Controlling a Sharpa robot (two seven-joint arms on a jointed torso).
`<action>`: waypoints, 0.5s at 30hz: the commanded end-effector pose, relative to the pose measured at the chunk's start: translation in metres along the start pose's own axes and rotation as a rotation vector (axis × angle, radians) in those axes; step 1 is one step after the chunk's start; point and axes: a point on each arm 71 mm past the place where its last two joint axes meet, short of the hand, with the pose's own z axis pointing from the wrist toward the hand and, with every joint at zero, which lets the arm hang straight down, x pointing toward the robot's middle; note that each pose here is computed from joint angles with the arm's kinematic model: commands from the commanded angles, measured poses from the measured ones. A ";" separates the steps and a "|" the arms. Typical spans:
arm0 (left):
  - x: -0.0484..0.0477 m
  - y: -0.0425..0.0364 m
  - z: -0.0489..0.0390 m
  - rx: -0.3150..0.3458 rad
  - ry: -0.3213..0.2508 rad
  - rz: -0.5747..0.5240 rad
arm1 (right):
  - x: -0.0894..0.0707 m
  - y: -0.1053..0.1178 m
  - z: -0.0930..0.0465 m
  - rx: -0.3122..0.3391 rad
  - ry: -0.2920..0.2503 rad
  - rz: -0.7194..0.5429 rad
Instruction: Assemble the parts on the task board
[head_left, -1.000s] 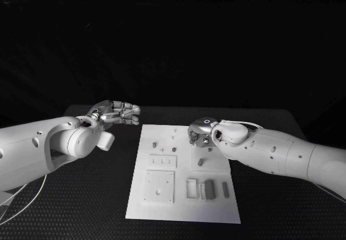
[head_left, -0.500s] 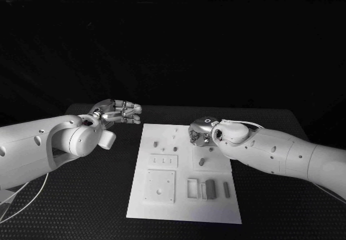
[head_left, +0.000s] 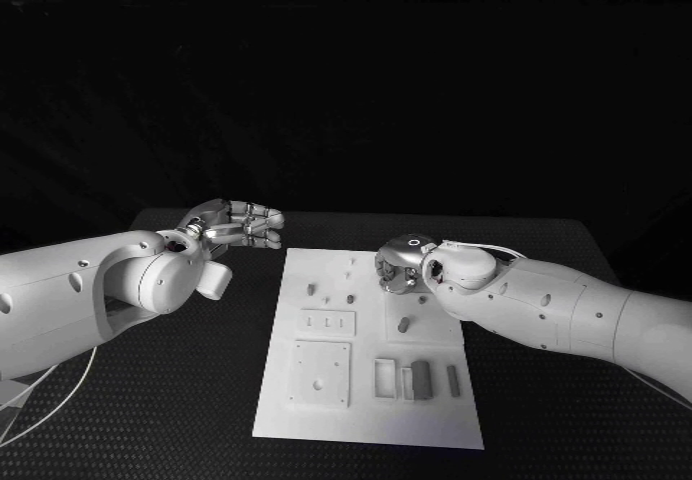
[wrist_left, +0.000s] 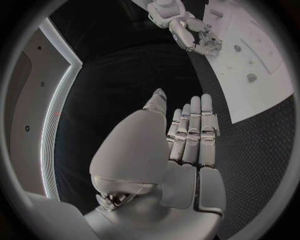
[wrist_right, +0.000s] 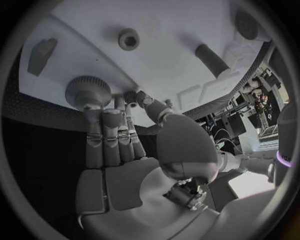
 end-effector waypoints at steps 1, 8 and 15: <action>0.0028 -0.0019 0.0003 0.008 0.021 0.003 | 0.008 0.003 -0.001 -0.003 0.036 0.001; 0.0024 -0.0022 0.0004 0.009 0.020 0.004 | 0.009 0.005 -0.001 -0.007 0.047 0.002; 0.0027 -0.0023 0.0009 0.009 0.021 0.004 | 0.010 0.005 -0.001 -0.009 0.057 -0.007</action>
